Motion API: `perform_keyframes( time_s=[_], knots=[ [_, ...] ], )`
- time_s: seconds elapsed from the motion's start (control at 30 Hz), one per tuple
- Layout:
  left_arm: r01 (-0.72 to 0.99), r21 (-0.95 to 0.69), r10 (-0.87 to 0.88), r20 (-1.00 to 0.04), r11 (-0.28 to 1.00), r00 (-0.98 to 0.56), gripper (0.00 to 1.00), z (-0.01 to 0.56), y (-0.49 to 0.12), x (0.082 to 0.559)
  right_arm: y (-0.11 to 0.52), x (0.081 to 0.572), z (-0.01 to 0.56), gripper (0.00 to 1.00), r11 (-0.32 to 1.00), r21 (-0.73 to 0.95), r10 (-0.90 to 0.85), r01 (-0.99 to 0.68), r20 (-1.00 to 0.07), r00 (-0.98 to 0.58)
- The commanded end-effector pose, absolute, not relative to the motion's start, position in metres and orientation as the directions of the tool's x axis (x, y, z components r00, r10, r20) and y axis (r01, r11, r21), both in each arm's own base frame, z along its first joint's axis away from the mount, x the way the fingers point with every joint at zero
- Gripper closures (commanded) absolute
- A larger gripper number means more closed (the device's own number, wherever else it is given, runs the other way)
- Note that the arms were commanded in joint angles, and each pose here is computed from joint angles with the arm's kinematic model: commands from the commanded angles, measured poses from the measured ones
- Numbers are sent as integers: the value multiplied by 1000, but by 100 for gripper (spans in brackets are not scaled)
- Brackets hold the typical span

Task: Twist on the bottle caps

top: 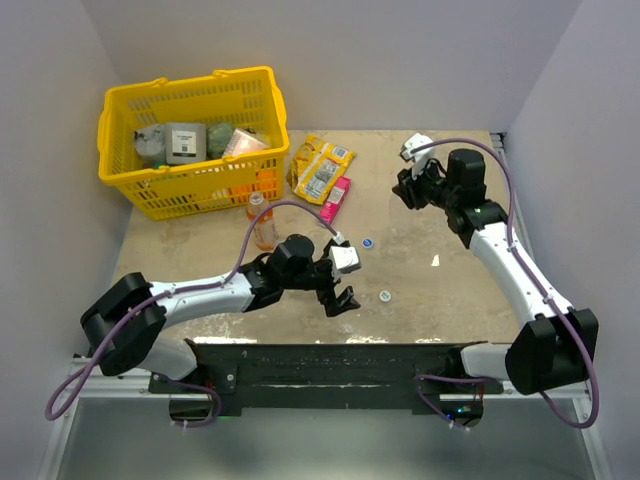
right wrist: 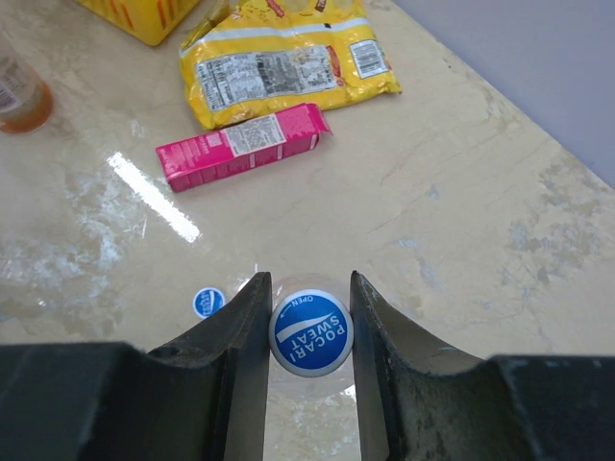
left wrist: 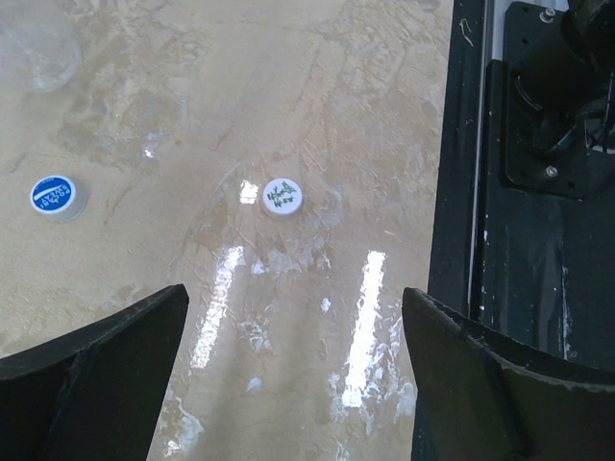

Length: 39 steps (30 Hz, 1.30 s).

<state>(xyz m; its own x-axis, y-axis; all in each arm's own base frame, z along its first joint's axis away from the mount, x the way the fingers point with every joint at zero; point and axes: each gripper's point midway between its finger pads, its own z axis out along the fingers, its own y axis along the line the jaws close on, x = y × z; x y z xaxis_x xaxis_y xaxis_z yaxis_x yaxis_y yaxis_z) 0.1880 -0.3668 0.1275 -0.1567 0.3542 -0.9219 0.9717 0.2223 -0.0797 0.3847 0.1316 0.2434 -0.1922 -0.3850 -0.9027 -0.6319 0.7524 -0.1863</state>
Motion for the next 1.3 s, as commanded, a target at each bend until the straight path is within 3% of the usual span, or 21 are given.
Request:
perform_keyframes(
  time_s=[0.0, 0.4, 0.5, 0.63, 0.8, 1.27],
  knots=[
    [987, -34, 319, -944, 157, -83, 2, 155, -373, 183, 121, 408, 267, 93, 798, -238, -347, -553, -933, -99],
    [990, -46, 324, -942, 134, -87, 2, 153, -380, 184, 112, 421, 236, 87, 829, -209, -329, -518, -932, -151],
    [990, -46, 327, -941, 132, -88, 2, 152, -381, 184, 111, 423, 232, 80, 831, -208, -332, -515, -930, -160],
    [991, -50, 327, -941, 127, -90, 2, 150, -383, 185, 107, 426, 228, 61, 841, -205, -332, -501, -926, -178],
    [991, -51, 328, -941, 122, -89, 2, 149, -385, 185, 107, 425, 226, 48, 844, -203, -331, -497, -925, -185],
    [992, -54, 331, -939, 111, -88, 2, 150, -388, 185, 106, 432, 235, 36, 847, -216, -329, -485, -931, -160]
  ],
)
